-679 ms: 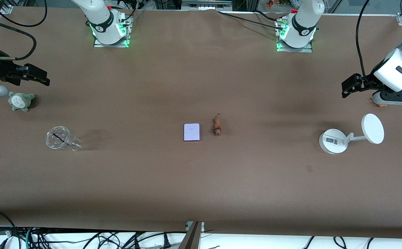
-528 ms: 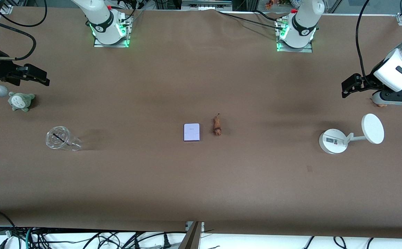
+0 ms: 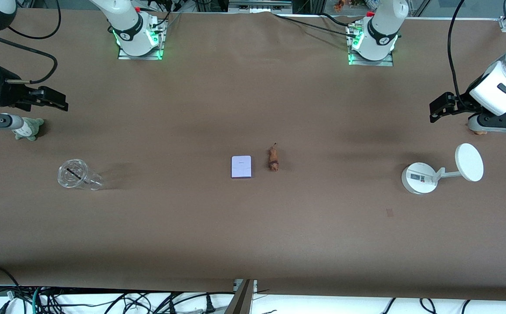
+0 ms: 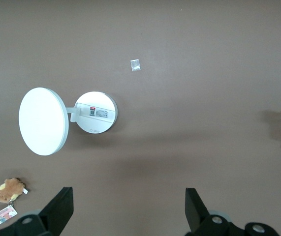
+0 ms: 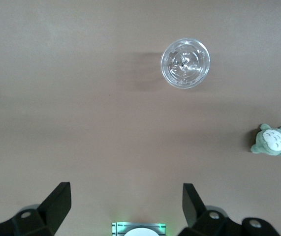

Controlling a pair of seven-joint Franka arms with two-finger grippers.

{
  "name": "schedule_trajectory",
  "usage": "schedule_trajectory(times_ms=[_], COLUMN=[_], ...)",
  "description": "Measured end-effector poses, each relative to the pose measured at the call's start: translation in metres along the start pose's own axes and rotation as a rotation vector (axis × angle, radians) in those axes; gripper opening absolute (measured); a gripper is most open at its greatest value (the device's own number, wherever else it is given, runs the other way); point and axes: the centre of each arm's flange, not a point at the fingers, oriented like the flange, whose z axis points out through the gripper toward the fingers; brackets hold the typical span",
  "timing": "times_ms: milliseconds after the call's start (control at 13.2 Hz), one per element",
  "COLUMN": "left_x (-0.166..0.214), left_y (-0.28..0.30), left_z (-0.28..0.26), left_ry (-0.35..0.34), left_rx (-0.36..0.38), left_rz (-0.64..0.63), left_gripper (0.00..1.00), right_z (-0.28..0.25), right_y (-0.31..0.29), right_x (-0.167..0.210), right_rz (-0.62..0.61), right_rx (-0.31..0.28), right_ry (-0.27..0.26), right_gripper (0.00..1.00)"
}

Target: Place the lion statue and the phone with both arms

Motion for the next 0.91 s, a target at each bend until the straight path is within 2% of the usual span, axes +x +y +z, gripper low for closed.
schedule_trajectory(times_ms=[226, 453, 604, 906], left_x=[-0.007, 0.001, 0.015, 0.038], left_y=[0.006, 0.046, 0.079, 0.172], left_z=[0.02, 0.051, 0.078, 0.129], left_ry=[-0.125, -0.201, -0.209, -0.149], left_rx=[-0.002, -0.046, -0.096, -0.137], left_rz=[0.012, 0.07, 0.069, -0.026], left_gripper=[1.0, 1.0, 1.0, 1.0], right_z=[-0.001, -0.002, -0.003, -0.005], right_y=[0.0, 0.0, 0.002, 0.007], right_x=[0.001, 0.001, 0.001, 0.001], right_rz=[-0.001, 0.0, 0.005, 0.014], right_rx=[-0.008, -0.011, -0.015, -0.022], right_ry=[0.0, -0.001, 0.0, 0.005], right_gripper=[1.0, 1.0, 1.0, 1.0])
